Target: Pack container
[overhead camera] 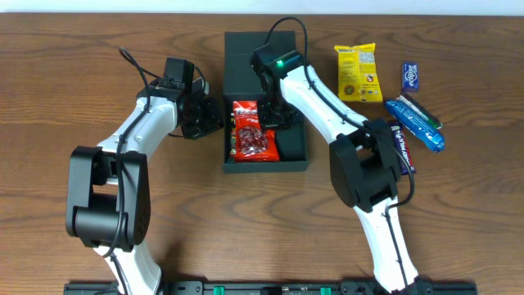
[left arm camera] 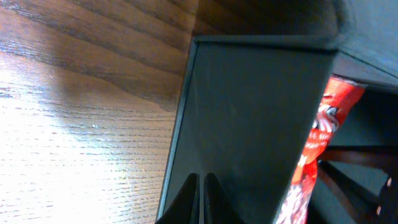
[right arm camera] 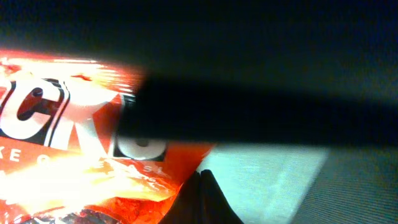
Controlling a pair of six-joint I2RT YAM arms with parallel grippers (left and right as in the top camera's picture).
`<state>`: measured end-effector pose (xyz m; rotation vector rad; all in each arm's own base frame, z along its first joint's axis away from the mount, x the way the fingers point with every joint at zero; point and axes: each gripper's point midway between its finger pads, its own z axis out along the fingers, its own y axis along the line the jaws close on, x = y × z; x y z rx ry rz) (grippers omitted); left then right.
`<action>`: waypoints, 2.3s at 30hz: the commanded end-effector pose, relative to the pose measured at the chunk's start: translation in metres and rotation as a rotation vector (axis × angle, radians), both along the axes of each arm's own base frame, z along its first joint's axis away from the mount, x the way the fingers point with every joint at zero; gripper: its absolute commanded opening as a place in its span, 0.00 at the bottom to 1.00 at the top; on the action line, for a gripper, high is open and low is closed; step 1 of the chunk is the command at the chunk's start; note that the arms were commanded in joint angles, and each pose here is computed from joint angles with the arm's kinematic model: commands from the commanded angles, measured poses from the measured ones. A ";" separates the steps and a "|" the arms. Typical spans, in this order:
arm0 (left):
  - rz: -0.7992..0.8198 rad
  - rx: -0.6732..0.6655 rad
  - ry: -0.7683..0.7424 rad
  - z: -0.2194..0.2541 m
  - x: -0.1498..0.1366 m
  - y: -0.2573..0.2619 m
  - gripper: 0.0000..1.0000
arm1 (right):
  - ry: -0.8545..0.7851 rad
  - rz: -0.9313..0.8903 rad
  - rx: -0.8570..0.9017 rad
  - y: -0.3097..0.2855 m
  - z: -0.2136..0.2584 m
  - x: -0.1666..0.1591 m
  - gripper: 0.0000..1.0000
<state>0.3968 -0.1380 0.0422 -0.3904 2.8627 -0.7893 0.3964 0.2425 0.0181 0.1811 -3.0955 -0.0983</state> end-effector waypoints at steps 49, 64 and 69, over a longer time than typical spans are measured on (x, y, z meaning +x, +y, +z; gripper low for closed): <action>0.014 -0.020 0.056 -0.019 -0.003 -0.003 0.06 | -0.501 -0.273 0.393 -0.260 0.087 0.182 0.94; 0.030 -0.024 0.065 -0.019 -0.003 -0.003 0.06 | -0.528 -0.229 0.178 -0.238 0.023 0.211 0.99; 0.030 -0.024 0.065 -0.019 -0.003 -0.003 0.06 | -0.511 -0.201 -0.006 -0.234 0.012 0.205 0.99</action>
